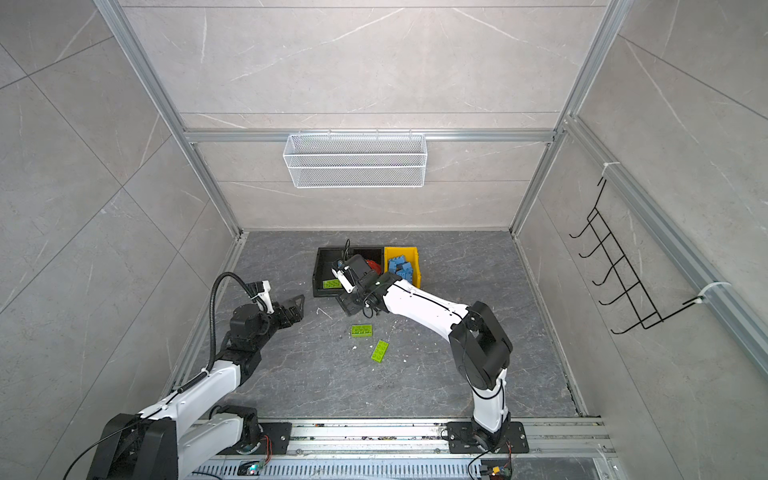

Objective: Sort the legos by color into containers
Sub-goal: 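Lift the lime-green brick and carry it over the black compartment, then open the right gripper to drop the lime-green brick into the black compartment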

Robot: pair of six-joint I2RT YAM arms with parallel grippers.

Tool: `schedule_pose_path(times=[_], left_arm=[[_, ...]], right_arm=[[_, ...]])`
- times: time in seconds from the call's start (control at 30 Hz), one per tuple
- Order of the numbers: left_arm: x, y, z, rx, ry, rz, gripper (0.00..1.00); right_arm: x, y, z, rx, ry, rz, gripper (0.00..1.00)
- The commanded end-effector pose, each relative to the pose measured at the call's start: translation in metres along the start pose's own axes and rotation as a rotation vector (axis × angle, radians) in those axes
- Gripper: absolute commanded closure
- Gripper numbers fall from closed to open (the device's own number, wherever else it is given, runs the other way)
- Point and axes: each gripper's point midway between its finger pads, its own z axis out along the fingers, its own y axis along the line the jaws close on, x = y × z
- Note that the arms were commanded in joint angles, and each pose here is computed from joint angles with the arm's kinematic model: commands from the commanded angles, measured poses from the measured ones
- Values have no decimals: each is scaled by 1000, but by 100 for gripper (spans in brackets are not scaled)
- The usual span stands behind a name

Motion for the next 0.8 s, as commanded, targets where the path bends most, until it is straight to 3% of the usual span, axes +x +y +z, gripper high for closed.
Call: schedule_pose_path(times=[0.0,0.23,0.77], left_arm=[[-21,-8,-2,12,-60,27,1],[-23,-8,-4,12,-65,30,1],[-24,-7,-6,3,-73,30,1]], right_arm=[[-29,-4,16,8,-83,35,35],[-62,-23,48,53,-145,43,35],[-88,-46,96,57,-186,90,31]])
